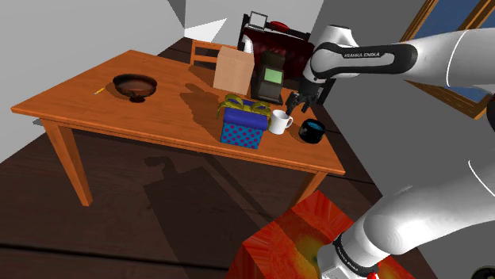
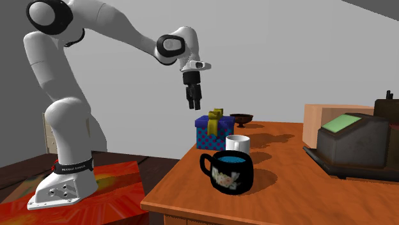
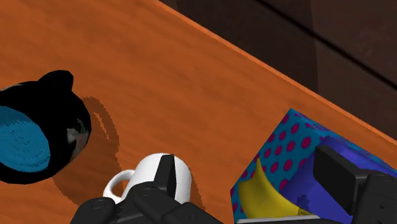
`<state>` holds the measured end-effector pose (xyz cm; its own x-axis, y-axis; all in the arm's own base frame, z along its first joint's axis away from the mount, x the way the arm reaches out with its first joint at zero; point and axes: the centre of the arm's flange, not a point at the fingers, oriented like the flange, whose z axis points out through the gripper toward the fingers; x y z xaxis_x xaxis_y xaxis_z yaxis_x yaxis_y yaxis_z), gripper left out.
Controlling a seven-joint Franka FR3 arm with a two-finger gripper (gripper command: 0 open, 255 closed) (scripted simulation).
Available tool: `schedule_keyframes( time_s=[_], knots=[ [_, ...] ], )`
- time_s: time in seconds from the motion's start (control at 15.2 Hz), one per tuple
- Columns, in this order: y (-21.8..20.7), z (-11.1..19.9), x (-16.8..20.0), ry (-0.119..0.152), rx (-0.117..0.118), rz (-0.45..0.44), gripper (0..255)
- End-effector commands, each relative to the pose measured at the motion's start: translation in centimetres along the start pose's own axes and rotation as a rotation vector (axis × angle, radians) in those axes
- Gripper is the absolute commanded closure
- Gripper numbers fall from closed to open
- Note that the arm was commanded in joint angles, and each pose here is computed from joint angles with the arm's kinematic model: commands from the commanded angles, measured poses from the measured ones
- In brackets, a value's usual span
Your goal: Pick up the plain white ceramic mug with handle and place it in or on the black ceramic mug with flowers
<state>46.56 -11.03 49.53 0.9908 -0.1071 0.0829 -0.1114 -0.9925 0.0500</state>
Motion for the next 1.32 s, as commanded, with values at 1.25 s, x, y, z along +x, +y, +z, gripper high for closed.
schedule_keyframes(
  time_s=[1.25],
  knots=[
    [6.0,15.1,15.4,-0.030,0.039,0.009,0]
  ],
)
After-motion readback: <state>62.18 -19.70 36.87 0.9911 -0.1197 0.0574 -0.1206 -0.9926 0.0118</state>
